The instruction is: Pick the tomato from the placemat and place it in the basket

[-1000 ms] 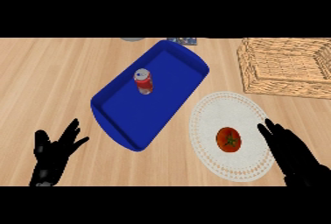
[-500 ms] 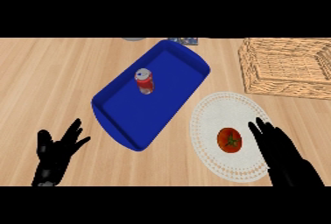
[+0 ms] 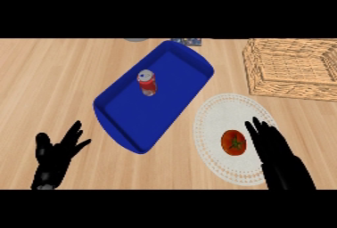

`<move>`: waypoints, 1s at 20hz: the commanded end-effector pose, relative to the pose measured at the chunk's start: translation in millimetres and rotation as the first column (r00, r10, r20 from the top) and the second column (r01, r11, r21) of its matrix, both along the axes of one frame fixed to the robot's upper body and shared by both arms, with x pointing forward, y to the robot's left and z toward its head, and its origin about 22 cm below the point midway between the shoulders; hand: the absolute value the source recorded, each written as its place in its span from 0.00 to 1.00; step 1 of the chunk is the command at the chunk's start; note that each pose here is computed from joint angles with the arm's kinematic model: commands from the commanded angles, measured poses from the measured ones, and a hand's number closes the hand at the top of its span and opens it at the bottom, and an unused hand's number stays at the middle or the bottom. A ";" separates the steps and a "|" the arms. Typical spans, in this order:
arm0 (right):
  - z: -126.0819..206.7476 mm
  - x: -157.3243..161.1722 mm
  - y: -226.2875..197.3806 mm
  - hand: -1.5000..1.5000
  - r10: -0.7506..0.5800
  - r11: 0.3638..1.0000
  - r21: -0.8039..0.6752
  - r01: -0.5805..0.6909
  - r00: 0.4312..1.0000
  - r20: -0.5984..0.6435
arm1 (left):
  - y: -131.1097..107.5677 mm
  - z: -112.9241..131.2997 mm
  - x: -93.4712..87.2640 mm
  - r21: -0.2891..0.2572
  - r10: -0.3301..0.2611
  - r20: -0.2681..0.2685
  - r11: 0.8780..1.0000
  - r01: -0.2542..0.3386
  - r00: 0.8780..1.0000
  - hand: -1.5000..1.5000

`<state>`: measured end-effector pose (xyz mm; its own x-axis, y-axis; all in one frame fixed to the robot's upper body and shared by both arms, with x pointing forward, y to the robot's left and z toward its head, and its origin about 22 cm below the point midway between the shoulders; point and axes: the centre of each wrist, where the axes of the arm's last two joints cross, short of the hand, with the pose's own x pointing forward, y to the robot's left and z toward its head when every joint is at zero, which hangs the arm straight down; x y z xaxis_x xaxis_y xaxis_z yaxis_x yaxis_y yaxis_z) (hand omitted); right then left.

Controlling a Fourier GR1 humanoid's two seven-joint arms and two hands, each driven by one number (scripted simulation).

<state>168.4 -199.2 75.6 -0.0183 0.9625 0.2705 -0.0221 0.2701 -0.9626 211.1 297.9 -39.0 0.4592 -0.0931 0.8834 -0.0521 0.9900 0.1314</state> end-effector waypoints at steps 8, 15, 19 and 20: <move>-19.1 19.4 16.5 0.00 0.002 1.000 0.015 -0.002 1.000 0.011 | 1.3 -15.5 -12.1 0.018 0.003 -0.067 1.000 -0.002 0.998 0.50; -45.2 43.7 2.0 0.00 -0.034 0.998 -0.053 0.030 0.997 -0.074 | -9.4 -28.4 -20.9 -0.005 -0.010 -0.077 1.000 0.010 0.997 0.50; -48.9 44.1 14.3 0.00 -0.038 0.998 -0.061 0.032 0.994 -0.102 | -10.4 -17.5 -7.3 0.015 -0.001 -0.082 1.000 0.002 0.997 0.50; -71.0 50.5 7.6 0.00 -0.053 0.996 -0.082 0.044 0.993 -0.110 | 8.4 -15.1 -17.2 0.013 -0.009 -0.079 1.000 0.010 0.997 0.50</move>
